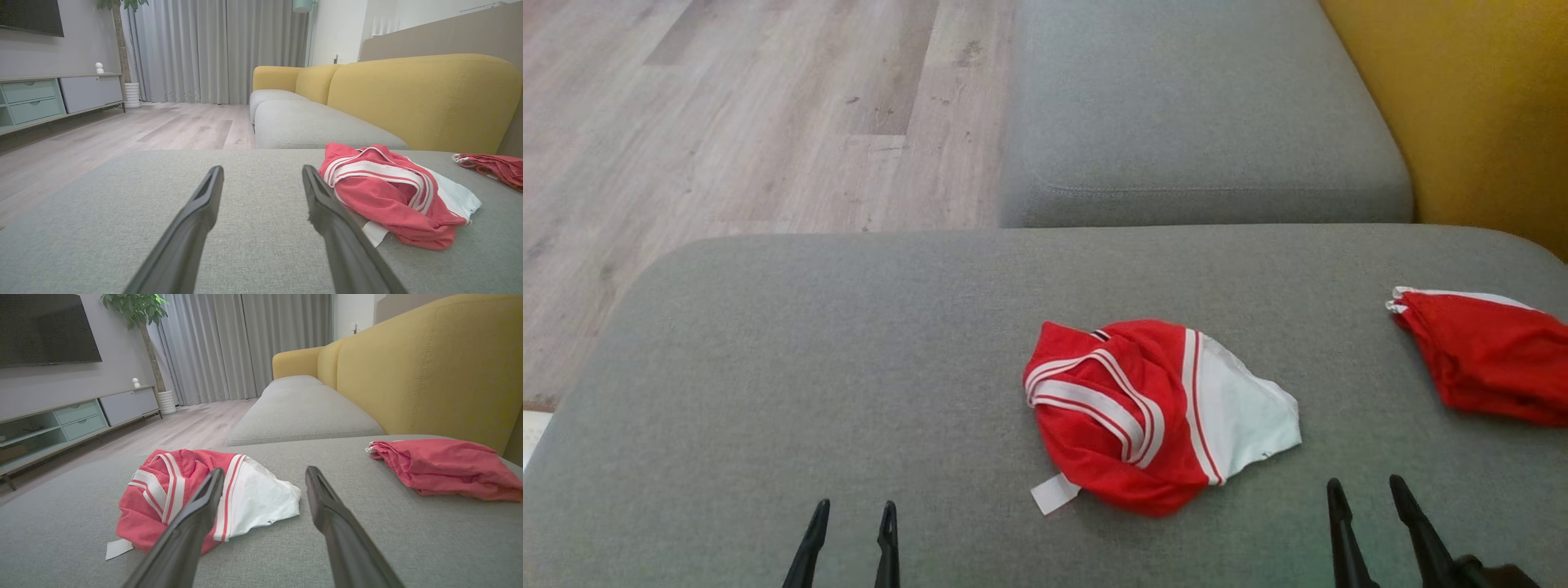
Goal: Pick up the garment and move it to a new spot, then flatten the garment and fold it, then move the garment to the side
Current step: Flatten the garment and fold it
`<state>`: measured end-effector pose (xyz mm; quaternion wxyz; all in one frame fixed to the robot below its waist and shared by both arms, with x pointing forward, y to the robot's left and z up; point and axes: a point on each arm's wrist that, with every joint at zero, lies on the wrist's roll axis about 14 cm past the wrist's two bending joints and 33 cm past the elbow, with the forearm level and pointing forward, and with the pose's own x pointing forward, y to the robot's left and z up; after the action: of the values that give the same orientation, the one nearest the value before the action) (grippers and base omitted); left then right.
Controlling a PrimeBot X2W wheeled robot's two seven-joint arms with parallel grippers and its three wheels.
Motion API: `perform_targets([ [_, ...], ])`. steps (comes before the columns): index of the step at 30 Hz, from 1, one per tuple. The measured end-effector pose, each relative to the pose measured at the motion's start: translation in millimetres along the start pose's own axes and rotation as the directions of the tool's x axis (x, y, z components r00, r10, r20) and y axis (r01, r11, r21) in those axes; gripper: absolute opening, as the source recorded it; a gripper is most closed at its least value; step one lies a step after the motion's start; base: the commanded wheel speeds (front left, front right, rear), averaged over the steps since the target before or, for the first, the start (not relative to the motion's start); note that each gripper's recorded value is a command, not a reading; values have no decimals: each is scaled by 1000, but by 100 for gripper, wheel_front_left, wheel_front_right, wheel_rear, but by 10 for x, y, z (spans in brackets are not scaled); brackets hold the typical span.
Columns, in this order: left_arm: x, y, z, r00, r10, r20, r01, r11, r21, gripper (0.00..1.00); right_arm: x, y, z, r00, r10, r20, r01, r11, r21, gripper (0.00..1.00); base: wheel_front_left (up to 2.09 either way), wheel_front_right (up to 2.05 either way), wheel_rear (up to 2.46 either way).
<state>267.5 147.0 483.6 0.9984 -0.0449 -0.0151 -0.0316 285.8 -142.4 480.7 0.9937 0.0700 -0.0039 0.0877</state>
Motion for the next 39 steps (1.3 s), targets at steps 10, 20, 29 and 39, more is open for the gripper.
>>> perform_targets([
  [10,282,-644,-19,969,-244,-19,245,970,3,100,-75,-141,-51,998,-62,-18,62,998,14,100,0,0,0],
  [20,641,-1752,-366,755,-629,-184,652,750,109,100,64,-278,-96,994,-99,-47,99,995,-5,100,0,0,0],
  [29,830,-2454,-789,488,-774,-403,868,478,134,100,221,-536,-187,980,-177,-90,175,984,-25,100,0,0,0],
  [39,992,-2540,-1269,429,-720,-545,894,426,141,100,152,-819,-285,948,-290,-128,292,957,-6,100,0,0,0],
])
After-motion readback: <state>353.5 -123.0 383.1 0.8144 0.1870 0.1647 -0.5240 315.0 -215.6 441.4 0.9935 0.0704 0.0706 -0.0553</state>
